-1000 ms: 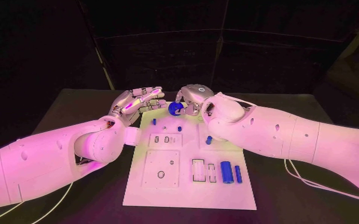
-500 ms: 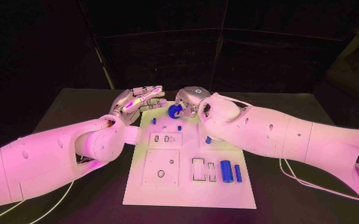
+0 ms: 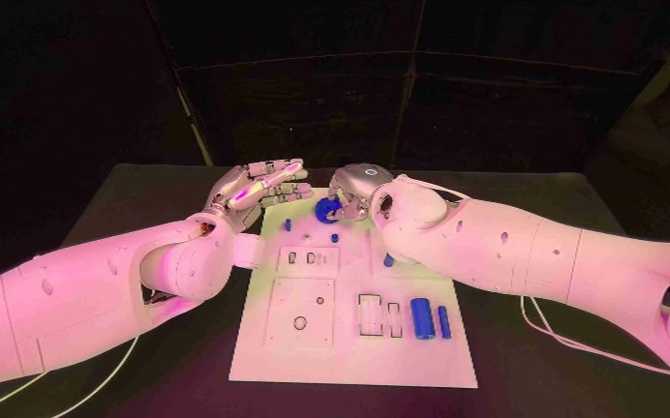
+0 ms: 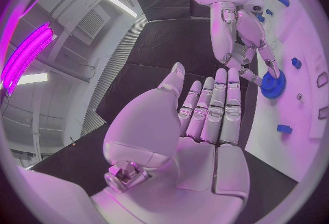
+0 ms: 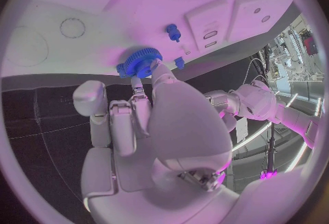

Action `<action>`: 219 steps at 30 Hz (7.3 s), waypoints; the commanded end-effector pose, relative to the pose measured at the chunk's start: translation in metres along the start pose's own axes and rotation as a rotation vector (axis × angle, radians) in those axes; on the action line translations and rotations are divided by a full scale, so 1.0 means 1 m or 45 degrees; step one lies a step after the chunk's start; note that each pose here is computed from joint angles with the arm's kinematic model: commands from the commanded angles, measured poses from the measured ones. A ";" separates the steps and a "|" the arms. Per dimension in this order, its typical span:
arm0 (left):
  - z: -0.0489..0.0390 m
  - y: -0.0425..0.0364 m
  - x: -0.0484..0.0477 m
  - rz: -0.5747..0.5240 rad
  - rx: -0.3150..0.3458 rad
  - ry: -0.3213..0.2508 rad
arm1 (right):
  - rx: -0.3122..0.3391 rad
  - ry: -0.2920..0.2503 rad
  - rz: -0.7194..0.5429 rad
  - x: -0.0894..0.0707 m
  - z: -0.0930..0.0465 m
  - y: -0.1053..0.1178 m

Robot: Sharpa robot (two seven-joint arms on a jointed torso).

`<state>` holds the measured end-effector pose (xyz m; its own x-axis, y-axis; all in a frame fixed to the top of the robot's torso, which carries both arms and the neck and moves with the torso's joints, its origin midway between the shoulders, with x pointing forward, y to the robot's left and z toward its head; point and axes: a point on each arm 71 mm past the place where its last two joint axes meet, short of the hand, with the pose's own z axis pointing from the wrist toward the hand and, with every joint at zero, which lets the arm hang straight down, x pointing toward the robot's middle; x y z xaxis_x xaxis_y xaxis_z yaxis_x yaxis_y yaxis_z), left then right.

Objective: Assemble the parts on the task board

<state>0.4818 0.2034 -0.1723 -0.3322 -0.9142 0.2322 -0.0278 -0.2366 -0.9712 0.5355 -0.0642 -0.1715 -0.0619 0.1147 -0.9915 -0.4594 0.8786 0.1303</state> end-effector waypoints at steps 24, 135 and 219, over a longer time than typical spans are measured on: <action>0.0006 -0.0013 0.0009 -0.002 0.006 0.017 | 0.046 0.030 0.077 0.000 -0.002 -0.008; 0.0066 0.0049 -0.0067 0.005 0.000 -0.003 | 0.200 0.043 0.513 0.018 -0.092 -0.183; 0.0117 0.0012 -0.0220 0.038 0.020 -0.060 | -0.034 0.122 0.426 0.019 -0.050 0.016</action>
<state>0.4995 0.2190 -0.1806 -0.2850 -0.9353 0.2097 -0.0217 -0.2124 -0.9769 0.4817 -0.0715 -0.1869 -0.2982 0.3891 -0.8716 -0.4234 0.7644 0.4861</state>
